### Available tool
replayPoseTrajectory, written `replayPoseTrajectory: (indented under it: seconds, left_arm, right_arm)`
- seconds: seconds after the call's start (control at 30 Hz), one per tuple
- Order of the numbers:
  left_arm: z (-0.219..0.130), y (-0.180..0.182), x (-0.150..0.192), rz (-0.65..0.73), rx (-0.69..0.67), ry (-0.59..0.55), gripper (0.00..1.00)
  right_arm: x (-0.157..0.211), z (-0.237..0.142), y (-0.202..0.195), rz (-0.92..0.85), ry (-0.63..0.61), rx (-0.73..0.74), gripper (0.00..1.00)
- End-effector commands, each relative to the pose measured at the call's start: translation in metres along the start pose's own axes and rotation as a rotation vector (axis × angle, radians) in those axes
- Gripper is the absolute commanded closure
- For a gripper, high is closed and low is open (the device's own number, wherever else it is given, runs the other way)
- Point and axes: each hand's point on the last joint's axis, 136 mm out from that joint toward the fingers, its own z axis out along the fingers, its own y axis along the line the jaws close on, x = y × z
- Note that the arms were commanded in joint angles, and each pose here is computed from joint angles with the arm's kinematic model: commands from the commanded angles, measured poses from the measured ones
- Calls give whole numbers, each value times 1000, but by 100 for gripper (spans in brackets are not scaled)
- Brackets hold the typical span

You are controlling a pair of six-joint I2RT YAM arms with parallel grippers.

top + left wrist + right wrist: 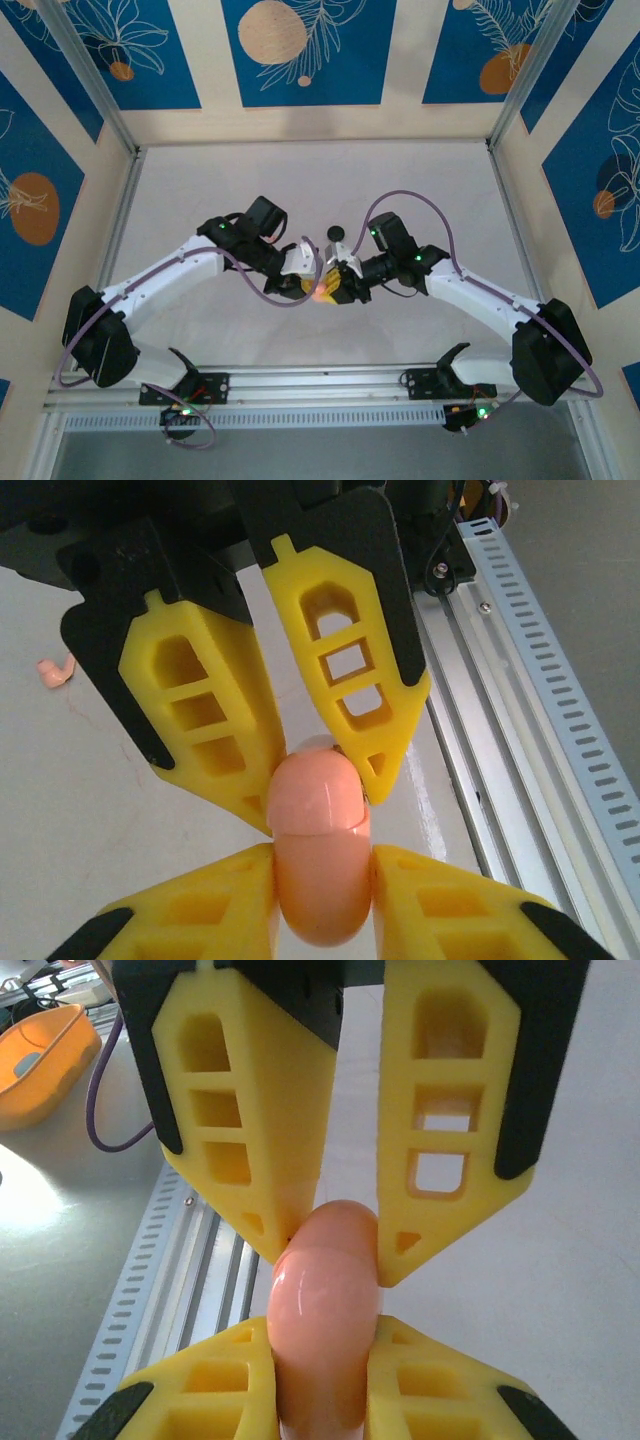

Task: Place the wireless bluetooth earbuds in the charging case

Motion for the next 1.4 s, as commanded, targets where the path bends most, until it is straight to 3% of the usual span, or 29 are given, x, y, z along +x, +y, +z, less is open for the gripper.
replayPoseTrajectory:
  seconds: [0.0,0.27,0.47,0.6,0.73,0.83,0.93,1.27,1.37]
  left_arm:
    - [1,-7,0,-1,38,5,71]
    - [8,-6,0,-26,64,7,67]
    - [7,-6,-6,-38,67,-17,82]
    - [7,1,-10,-103,46,-46,87]
    - [6,9,-23,-152,12,-168,90]
    - [2,15,-35,-144,-49,-302,91]
    - [-2,19,-40,-140,-97,-380,92]
    - [-7,14,-54,-118,-79,-526,92]
    - [-7,14,-54,-115,-78,-532,92]
  right_arm:
    - [-17,-6,4,-73,-31,5,89]
    - [-22,-7,7,-89,-56,-10,89]
    - [-22,-9,4,-94,-65,10,87]
    - [-21,-19,0,-91,-99,68,74]
    - [-21,-39,2,-99,-177,145,57]
    - [-20,-50,7,-110,-227,178,50]
    - [-21,-55,12,-115,-262,187,48]
    - [-33,-56,10,-119,-304,170,45]
    - [-35,-56,10,-120,-305,161,52]
